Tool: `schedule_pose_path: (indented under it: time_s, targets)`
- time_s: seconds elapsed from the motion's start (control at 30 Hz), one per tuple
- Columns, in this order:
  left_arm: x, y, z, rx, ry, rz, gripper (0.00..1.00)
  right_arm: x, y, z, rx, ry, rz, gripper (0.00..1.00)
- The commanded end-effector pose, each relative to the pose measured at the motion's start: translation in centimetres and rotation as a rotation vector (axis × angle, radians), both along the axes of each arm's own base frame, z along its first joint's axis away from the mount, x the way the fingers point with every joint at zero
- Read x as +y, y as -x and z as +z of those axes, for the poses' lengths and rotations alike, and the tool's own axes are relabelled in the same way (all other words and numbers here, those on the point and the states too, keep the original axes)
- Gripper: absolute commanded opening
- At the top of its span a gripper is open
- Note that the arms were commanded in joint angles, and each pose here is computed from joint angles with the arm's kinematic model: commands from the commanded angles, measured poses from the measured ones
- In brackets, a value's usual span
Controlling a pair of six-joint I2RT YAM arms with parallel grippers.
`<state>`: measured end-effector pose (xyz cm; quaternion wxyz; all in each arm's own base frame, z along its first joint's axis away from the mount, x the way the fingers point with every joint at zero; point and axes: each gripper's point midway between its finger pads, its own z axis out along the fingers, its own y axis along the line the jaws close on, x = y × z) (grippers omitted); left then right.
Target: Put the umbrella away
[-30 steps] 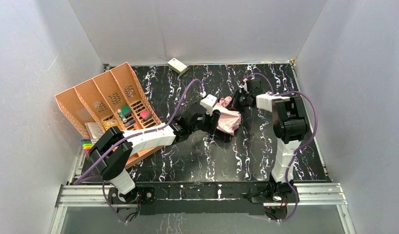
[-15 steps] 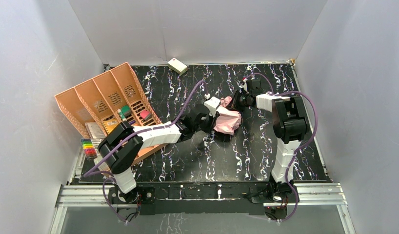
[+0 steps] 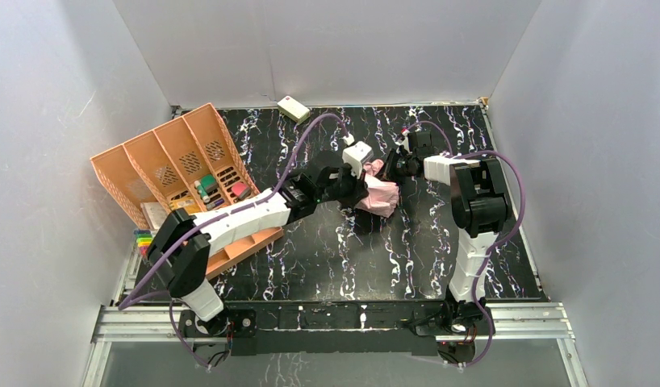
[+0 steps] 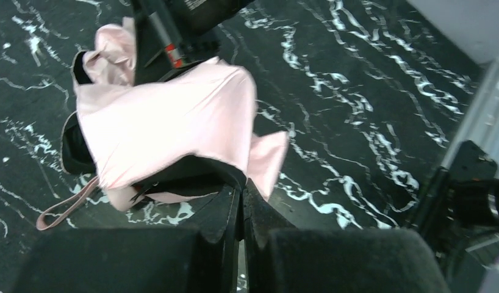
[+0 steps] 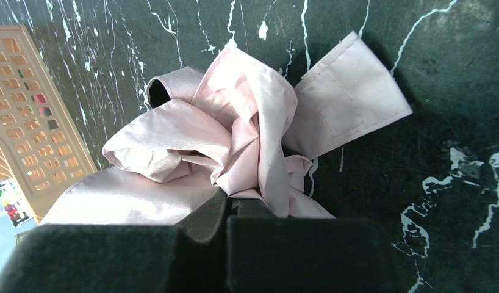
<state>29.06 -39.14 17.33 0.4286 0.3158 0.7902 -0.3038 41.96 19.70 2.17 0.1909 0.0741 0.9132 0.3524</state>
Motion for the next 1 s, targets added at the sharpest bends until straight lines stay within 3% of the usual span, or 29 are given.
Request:
schedule_pose_path:
  time_s: [0.0, 0.27, 0.37, 0.4, 0.47, 0.77, 0.97]
  targets:
    - [-0.6, 3.0, 6.2, 0.017, 0.109, -0.129, 0.0, -3.2, 1.9, -5.7, 0.116, 0.168, -0.045, 0.0]
    - [-1.1, 6.8, 8.3, 0.109, 0.176, -0.291, 0.0, -3.2, 1.9, -5.8, 0.118, 0.168, -0.044, 0.0]
    - [-1.2, 7.6, 9.1, 0.114, 0.203, -0.327, 0.08, -3.2, 2.0, -6.0, 0.124, 0.169, -0.043, 0.0]
    - [-1.0, 7.7, 9.2, 0.114, 0.207, -0.328, 0.12, -3.2, 2.0, -6.1, 0.125, 0.168, -0.042, 0.0]
    - [-0.5, 7.3, 8.9, 0.101, 0.195, -0.284, 0.4, -3.2, 2.0, -6.1, 0.126, 0.169, -0.042, 0.0]
    - [3.3, 6.2, 3.1, 0.117, 0.09, -0.078, 0.96, -3.2, 2.0, -6.0, 0.123, 0.168, -0.039, 0.0]
    - [3.3, 7.3, 1.1, 0.079, 0.082, -0.085, 0.98, -3.2, 2.0, -6.0, 0.124, 0.164, -0.038, 0.0]
